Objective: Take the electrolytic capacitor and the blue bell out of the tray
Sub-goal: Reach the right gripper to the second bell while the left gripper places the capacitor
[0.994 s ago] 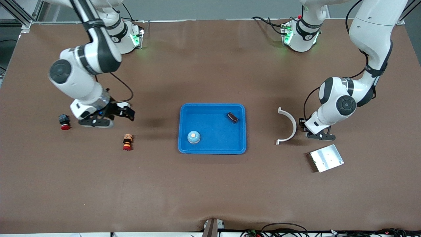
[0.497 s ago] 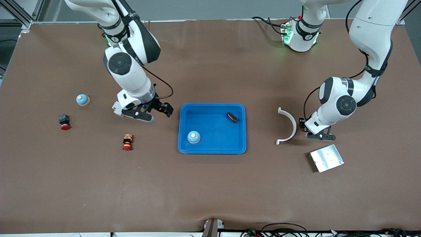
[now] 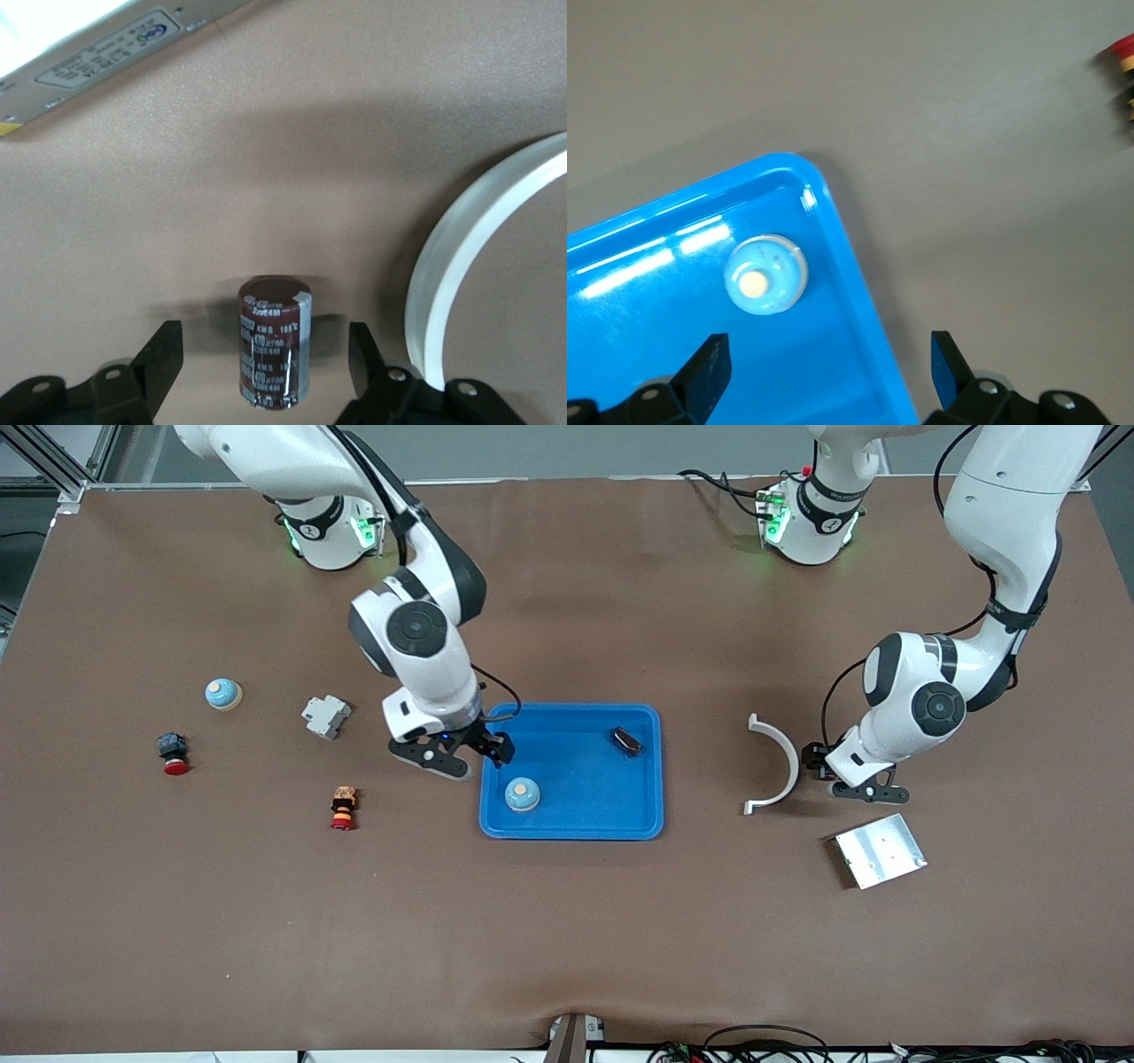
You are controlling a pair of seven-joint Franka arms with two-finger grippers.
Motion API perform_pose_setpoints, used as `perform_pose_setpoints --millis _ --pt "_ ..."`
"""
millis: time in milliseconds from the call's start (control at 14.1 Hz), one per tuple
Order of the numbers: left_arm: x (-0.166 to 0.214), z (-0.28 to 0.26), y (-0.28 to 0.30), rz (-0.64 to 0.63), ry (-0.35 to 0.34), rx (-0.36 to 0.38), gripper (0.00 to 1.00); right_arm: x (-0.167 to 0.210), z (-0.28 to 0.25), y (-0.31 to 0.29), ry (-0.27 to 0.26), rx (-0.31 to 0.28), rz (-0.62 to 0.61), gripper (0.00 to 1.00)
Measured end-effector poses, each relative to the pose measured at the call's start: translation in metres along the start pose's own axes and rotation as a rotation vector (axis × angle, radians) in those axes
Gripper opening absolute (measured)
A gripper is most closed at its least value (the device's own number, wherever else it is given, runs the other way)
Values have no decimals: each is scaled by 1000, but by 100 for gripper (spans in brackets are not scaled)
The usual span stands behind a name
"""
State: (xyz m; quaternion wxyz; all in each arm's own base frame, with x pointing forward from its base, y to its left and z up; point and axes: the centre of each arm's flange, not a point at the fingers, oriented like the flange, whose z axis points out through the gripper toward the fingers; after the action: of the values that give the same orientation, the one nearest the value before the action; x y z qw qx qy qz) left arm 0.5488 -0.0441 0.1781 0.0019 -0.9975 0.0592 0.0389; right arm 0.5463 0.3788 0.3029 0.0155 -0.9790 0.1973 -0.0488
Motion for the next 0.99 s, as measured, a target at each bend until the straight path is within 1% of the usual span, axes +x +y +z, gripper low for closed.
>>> perform_pose_setpoints --millis 71,142,213,426,639,852,994 --pt "0 0 0 0 1 0 89 0 8 -10 0 3 16 100" --pt "0 0 0 0 2 0 98 -1 15 -18 -3 6 27 100" --pt "0 0 0 0 3 0 100 -2 21 -24 -6 8 36 100" --pt "1 -1 0 0 4 0 100 -1 24 -32 0 25 54 100" --pt "2 -7 0 0 6 3 100 -1 25 -32 2 25 55 100" --pt "3 -23 2 2 -26 9 100 -2 41 -31 23 8 42 100" --pt "7 -39 6 -14 -48 -2 100 -4 56 -31 37 -5 44 100"
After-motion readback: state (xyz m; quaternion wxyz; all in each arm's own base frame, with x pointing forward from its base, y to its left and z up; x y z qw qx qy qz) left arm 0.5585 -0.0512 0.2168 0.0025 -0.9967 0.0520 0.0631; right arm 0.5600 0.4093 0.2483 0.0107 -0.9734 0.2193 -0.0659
